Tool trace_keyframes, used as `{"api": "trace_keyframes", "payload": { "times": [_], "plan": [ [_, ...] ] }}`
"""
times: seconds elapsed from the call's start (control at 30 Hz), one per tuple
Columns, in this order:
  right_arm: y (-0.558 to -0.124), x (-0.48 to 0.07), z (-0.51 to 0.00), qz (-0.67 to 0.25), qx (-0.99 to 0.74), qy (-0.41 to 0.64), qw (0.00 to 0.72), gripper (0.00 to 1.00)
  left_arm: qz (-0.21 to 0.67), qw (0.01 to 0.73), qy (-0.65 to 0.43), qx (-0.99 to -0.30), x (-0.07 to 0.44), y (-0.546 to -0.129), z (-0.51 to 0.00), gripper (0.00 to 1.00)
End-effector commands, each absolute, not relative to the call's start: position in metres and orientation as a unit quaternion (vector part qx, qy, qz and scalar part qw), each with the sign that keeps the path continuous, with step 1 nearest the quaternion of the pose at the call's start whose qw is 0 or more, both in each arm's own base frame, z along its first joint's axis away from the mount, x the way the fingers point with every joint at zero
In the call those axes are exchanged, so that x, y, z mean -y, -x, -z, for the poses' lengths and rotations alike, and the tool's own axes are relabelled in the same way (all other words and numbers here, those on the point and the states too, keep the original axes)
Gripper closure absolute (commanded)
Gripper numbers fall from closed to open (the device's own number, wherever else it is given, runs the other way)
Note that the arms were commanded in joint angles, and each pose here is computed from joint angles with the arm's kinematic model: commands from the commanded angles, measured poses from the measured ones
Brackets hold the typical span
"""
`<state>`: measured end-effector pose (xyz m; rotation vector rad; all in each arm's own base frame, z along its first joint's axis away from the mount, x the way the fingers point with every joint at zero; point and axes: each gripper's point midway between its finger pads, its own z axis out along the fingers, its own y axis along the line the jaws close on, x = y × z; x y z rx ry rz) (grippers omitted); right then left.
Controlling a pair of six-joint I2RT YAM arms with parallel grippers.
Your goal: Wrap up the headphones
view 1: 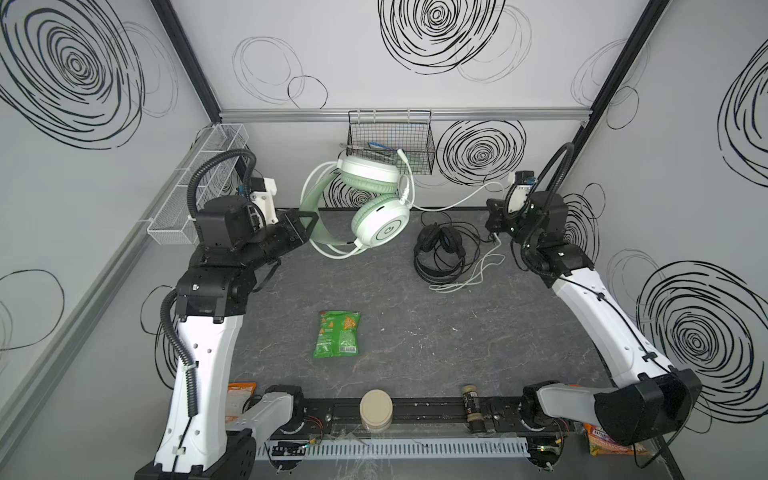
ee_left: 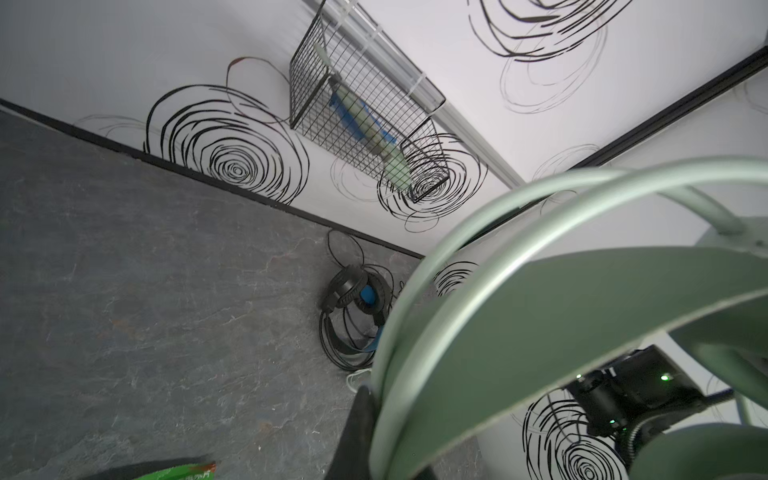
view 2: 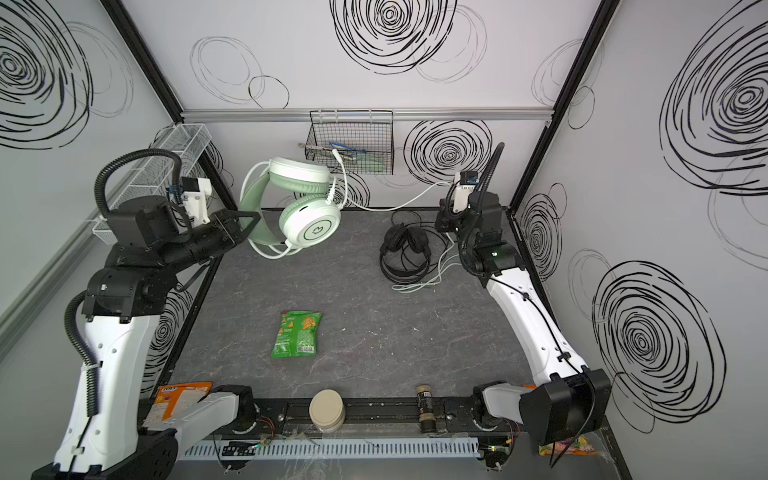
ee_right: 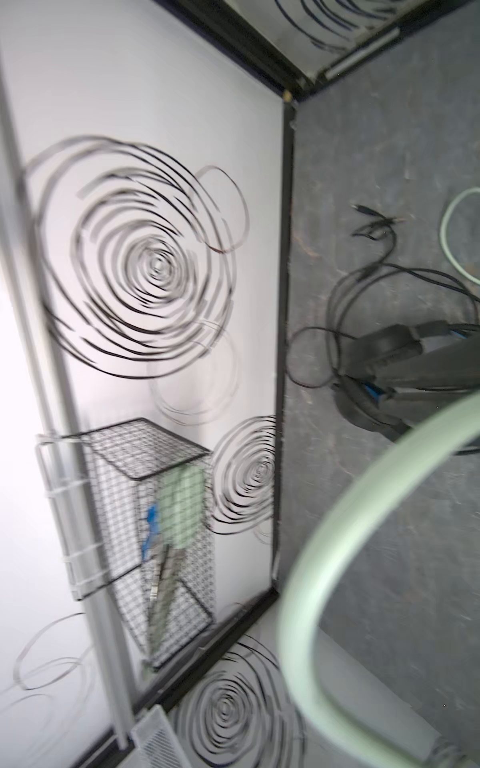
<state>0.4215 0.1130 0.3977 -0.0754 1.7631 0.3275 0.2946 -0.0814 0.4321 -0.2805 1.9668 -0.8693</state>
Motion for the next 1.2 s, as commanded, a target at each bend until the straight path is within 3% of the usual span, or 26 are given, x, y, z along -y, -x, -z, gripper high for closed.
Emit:
{"api": "trace_keyframes", "payload": {
  "times": [0.0,0.17,0.37,0.53,0.73,1.17],
  "plan": [
    [-0.451,-0.106,-0.416,-0.104,-0.760,0.026,0.641,1.00,0.380,0.501,0.080,-0.774,0.095,-0.289,-0.448,1.00],
    [-0.482,-0.142,-0.432,-0.151,-0.751,0.037,0.642,1.00,0.436,0.477,-0.010,-0.764,0.135,-0.266,-0.440,1.00],
    [-0.480,-0.187,-0.455,-0.156,-0.732,0.091,0.657,1.00,0.438,0.418,-0.081,-0.792,0.166,-0.242,-0.399,1.00],
    [-0.459,-0.205,-0.494,-0.153,-0.698,0.127,0.688,1.00,0.400,0.388,-0.087,-0.826,0.167,-0.241,-0.358,1.00],
    [-0.427,-0.223,-0.531,-0.139,-0.661,0.165,0.719,1.00,0.333,0.403,-0.069,-0.850,0.154,-0.258,-0.328,1.00],
    [-0.393,-0.216,-0.579,-0.019,-0.622,0.174,0.763,1.00,0.273,0.423,-0.022,-0.864,0.129,-0.277,-0.286,1.00]
  ]
}}
